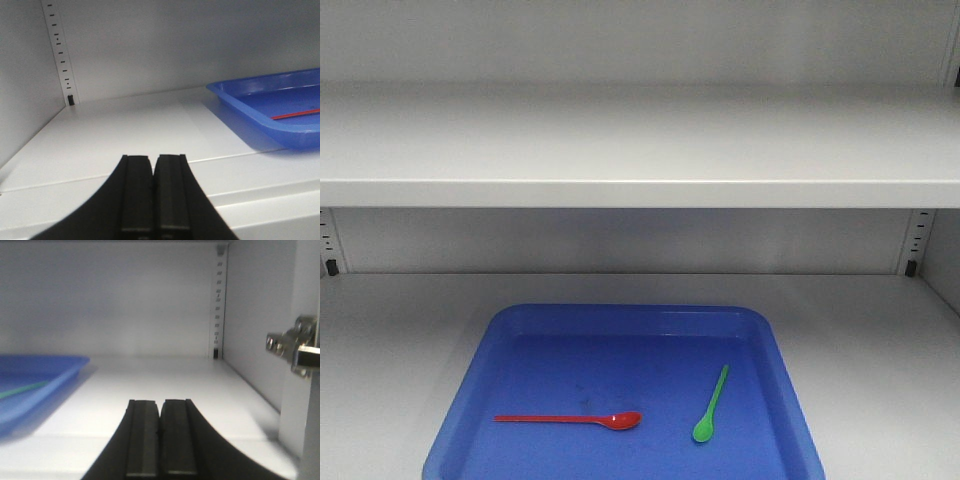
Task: Sort red and green spoons into left cabinet
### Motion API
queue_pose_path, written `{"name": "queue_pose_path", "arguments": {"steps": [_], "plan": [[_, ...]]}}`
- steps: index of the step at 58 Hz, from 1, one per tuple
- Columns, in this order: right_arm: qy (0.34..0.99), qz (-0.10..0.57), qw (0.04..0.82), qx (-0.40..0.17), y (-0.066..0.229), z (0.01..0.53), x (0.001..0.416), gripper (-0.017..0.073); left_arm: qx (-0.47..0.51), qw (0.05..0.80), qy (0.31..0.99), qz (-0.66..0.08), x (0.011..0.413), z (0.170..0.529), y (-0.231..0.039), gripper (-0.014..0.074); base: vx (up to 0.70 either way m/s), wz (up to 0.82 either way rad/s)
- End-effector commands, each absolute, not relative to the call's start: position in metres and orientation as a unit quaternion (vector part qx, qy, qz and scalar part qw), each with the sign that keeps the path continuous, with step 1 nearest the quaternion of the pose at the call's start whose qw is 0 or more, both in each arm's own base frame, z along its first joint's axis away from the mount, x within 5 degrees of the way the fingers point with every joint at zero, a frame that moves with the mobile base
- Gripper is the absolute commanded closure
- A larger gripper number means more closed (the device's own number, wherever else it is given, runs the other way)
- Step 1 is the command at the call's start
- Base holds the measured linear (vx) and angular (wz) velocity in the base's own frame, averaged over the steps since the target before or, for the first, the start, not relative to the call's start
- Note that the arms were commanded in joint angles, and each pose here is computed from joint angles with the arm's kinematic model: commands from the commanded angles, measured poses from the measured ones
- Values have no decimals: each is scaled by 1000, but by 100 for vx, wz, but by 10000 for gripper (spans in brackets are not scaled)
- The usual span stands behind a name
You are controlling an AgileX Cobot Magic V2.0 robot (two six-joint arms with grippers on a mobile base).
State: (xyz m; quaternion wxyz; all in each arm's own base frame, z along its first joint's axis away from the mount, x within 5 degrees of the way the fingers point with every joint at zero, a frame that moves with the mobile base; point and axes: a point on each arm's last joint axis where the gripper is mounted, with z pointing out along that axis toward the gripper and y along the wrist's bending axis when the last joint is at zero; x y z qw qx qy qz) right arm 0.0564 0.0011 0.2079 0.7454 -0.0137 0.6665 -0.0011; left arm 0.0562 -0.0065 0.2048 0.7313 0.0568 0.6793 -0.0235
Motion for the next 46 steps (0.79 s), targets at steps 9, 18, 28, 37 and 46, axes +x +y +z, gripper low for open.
{"name": "queue_pose_path", "arguments": {"steps": [9, 18, 28, 37, 46], "plan": [[669, -6, 743, -18, 1, 205, 56, 562, 43, 760, 648, -26, 55, 208, -5, 594, 0, 0], [669, -6, 743, -18, 1, 205, 56, 562, 43, 760, 648, -26, 55, 208, -5, 594, 0, 0], [669, -6, 743, -18, 1, 205, 56, 562, 43, 760, 648, -26, 55, 208, -5, 594, 0, 0], [669, -6, 743, -18, 1, 205, 56, 562, 43, 760, 648, -26, 55, 208, -5, 594, 0, 0], [669, -6, 743, -18, 1, 205, 56, 562, 43, 760, 648, -26, 55, 208, -5, 594, 0, 0]]}}
